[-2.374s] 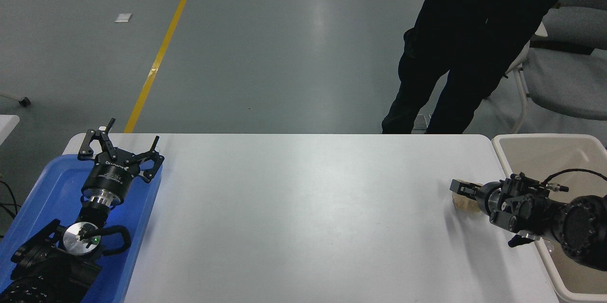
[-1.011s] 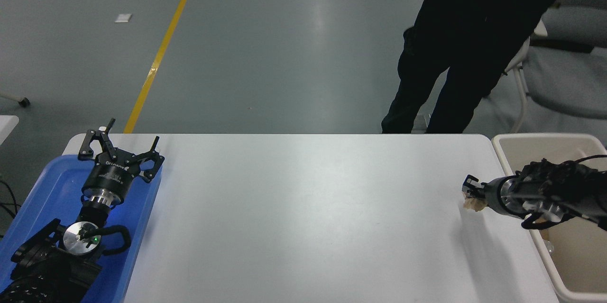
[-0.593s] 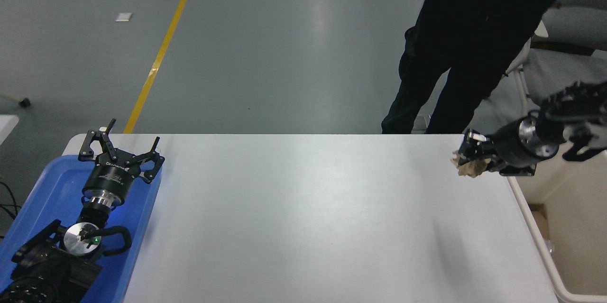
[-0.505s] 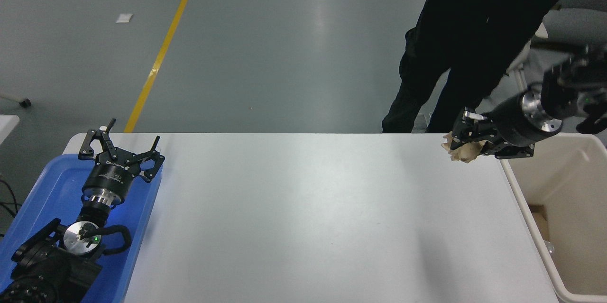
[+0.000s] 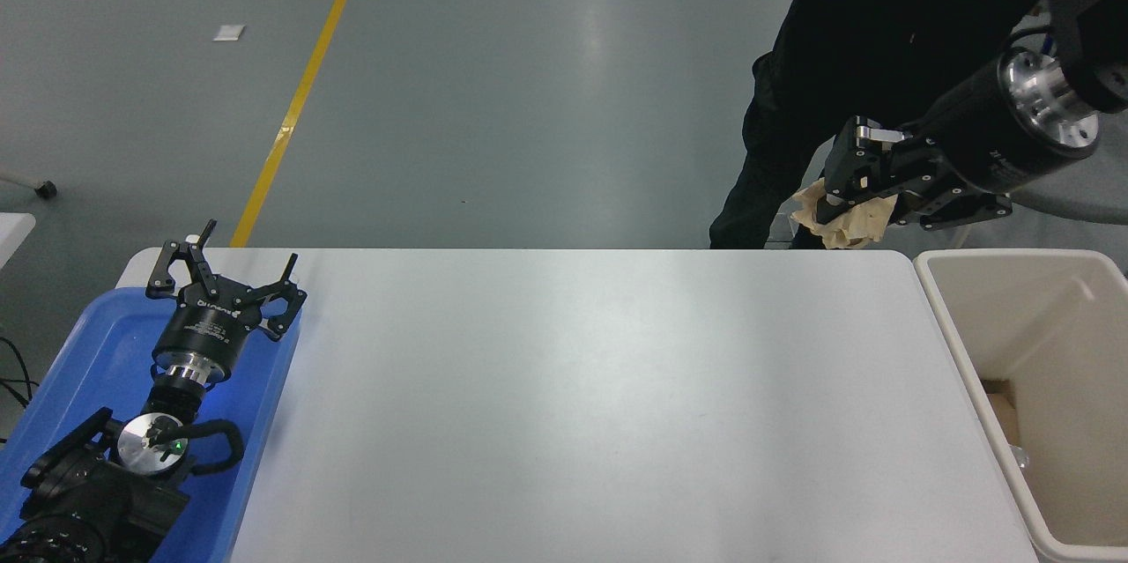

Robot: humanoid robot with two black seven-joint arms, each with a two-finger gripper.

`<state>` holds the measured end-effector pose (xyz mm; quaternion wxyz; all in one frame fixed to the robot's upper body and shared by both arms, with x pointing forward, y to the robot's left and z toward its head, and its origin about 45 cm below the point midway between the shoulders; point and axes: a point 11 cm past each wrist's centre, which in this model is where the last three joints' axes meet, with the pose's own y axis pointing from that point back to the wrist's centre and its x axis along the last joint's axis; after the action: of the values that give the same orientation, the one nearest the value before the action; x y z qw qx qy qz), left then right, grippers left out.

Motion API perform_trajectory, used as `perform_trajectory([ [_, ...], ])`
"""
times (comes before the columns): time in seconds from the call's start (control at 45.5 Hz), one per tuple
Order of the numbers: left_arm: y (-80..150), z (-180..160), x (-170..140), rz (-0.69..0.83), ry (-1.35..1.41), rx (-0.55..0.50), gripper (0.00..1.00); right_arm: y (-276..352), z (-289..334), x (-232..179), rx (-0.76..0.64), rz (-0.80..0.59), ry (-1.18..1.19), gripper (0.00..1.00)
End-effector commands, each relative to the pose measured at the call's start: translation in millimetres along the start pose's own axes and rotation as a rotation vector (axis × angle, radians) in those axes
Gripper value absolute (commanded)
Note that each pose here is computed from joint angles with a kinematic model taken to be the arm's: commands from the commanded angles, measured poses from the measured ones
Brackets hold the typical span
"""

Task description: Pick up paper ball place in dustbin

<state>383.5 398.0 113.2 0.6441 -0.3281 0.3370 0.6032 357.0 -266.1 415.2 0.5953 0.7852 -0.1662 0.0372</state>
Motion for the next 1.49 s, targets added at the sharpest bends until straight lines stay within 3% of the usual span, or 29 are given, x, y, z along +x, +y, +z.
perform_trajectory([
  [0.0,0,0,0,0.000,0.000,0.000,0.99,8,27,11,-0.080,0.062,-0.037,0.00],
  [0.549,1,0,1,0.003,0.002,-0.005,0.99,-24,241,28,-0.341,0.238,-0.395,0.00],
  [0.791,1,1,1,0.003,0.002,-0.006,0.99,-63,328,16,-0.427,0.313,-0.491,0.00],
  [1.055,1,1,1,0.003,0.002,-0.006,0.99,-114,380,-13,-0.432,0.381,-0.585,0.00],
  [1.473,0,0,0,0.001,0.004,-0.006,0.99,-160,400,-38,-0.519,0.530,-0.550,0.00],
])
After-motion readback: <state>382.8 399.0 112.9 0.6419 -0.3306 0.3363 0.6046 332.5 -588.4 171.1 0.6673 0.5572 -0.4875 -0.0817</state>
